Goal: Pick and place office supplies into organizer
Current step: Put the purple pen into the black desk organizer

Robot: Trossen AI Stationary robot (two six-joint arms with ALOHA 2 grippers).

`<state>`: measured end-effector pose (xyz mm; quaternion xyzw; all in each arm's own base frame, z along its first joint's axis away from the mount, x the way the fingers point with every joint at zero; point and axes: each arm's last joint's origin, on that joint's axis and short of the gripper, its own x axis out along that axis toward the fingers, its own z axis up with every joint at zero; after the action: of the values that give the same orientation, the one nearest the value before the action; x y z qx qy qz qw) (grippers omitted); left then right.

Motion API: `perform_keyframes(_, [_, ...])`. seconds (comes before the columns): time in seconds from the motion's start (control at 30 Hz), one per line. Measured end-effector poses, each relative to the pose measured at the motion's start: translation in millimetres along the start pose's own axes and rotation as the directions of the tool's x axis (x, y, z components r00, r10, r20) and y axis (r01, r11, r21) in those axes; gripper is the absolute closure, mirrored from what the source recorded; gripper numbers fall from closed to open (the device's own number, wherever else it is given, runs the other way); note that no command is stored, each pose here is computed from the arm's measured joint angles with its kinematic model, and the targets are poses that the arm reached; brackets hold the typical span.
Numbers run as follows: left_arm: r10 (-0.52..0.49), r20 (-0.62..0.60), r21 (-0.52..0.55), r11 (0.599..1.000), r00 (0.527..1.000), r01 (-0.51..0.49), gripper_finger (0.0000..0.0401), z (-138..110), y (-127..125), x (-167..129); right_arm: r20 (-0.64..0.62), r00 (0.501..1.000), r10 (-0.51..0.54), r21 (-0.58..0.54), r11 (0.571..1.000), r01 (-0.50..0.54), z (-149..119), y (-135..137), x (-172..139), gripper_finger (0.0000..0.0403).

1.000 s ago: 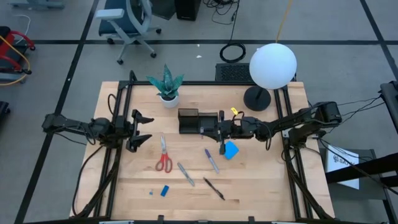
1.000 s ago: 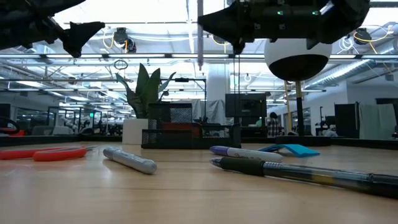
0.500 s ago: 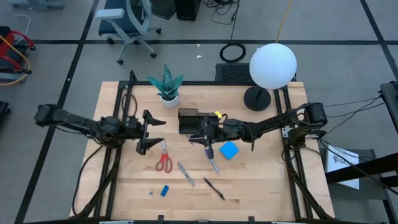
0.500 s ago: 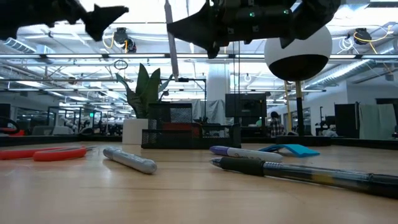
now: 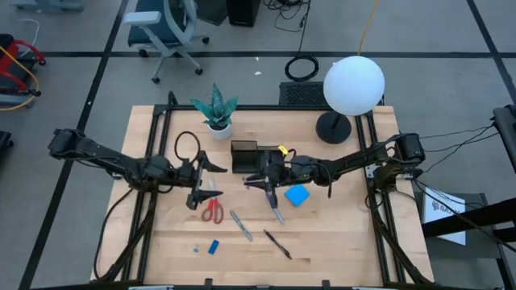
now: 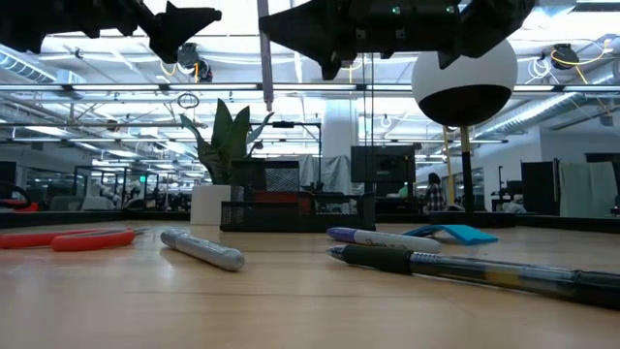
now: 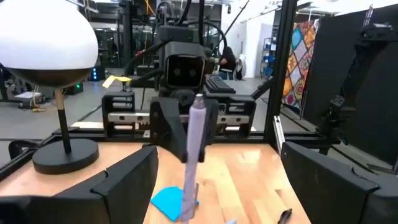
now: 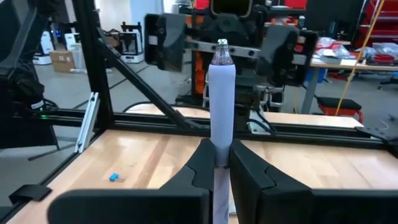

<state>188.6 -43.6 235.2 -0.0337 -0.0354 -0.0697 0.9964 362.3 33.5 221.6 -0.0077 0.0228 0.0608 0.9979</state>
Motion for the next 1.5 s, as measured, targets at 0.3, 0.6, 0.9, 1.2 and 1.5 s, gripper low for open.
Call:
perform_keyframes(0.3, [0.030,0.093,-0.094,0.995,0.995,-0.021,0.0054,3,4,8,0.001,1.000,0.000,-0.002,1.000,0.000,0,0,0,0.0385])
perform_keyframes(0.6, [0.043,0.049,-0.064,0.997,0.998,-0.039,0.0054,3,6,37,0.006,1.000,0.000,-0.002,1.000,0.000,1,0,0,0.0385])
perform_keyframes(0.9, [0.089,-0.035,0.000,0.996,0.995,-0.089,0.0054,-8,6,64,0.007,1.000,0.003,0.000,1.000,-0.003,1,1,0,0.0378])
perform_keyframes(1.2, [0.127,-0.040,0.032,0.992,0.991,-0.125,0.0061,-8,6,83,0.007,1.000,0.004,-0.002,1.000,-0.004,1,1,0,0.0384])
perform_keyframes(1.5, [0.127,-0.027,0.069,0.990,0.992,-0.125,0.0242,-4,4,87,0.003,1.000,0.004,-0.002,1.000,-0.004,0,1,0,0.0382])
